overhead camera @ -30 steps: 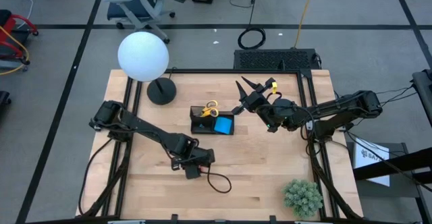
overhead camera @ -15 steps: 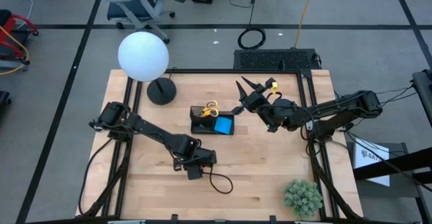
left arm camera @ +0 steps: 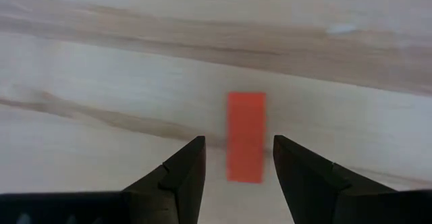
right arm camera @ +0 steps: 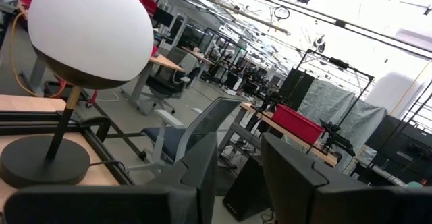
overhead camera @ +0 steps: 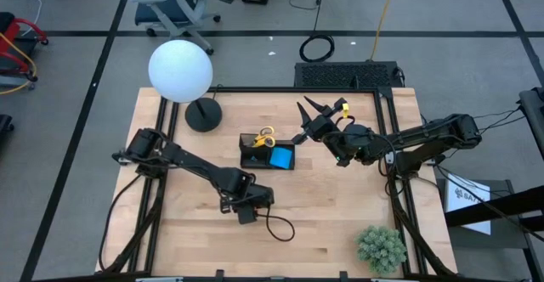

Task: Pick and place office supplies into organizer
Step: Put the orange eraser into the black mesh desk organizer, then return to Home Position

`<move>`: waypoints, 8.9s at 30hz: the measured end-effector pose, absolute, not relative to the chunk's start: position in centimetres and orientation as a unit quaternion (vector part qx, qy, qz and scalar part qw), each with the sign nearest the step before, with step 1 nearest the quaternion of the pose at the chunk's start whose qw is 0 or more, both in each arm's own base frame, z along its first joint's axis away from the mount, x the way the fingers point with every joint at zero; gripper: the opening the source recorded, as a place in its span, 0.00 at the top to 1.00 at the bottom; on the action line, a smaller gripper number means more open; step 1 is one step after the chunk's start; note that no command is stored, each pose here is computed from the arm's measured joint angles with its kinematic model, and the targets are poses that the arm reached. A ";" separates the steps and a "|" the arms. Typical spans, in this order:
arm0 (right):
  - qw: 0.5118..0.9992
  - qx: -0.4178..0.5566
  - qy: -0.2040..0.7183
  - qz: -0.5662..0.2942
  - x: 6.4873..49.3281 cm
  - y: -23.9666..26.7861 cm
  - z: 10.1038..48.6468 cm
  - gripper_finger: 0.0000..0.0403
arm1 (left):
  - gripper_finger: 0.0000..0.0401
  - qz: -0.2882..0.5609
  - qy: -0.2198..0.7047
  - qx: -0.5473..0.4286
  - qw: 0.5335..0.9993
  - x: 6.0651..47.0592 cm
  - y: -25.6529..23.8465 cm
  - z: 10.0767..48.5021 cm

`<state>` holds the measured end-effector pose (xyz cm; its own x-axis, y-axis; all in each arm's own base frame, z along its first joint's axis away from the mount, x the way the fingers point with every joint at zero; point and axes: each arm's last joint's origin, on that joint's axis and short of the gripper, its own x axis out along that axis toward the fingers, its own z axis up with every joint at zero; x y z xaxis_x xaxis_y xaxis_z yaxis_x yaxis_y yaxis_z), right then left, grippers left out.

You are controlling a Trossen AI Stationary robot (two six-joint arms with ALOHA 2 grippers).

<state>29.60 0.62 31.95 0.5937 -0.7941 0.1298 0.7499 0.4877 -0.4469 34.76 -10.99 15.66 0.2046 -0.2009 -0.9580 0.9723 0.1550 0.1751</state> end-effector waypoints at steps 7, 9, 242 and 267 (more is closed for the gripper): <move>0.861 -0.237 0.050 -0.447 29.6 0.6 31.9 0.74 | 0.55 -0.483 0.437 0.437 0.621 35.1 -11.1 13.8; 0.861 -0.238 0.052 -0.447 29.6 0.6 31.8 0.74 | 0.55 -0.485 0.438 0.436 0.619 35.2 -11.1 13.4; 0.866 -0.147 0.022 -0.478 28.9 1.9 32.2 0.74 | 0.62 0.102 0.397 0.047 0.911 33.1 0.1 29.6; 0.976 -0.096 -0.051 -0.191 22.0 2.4 37.1 0.74 | 0.62 0.151 0.298 0.060 0.941 25.4 1.2 37.2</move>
<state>22.04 2.36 37.11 0.9220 -0.3628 0.1353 0.3822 0.9088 -0.1675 25.44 1.21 37.16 0.7771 0.3195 -0.5423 -0.2477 0.9473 0.2031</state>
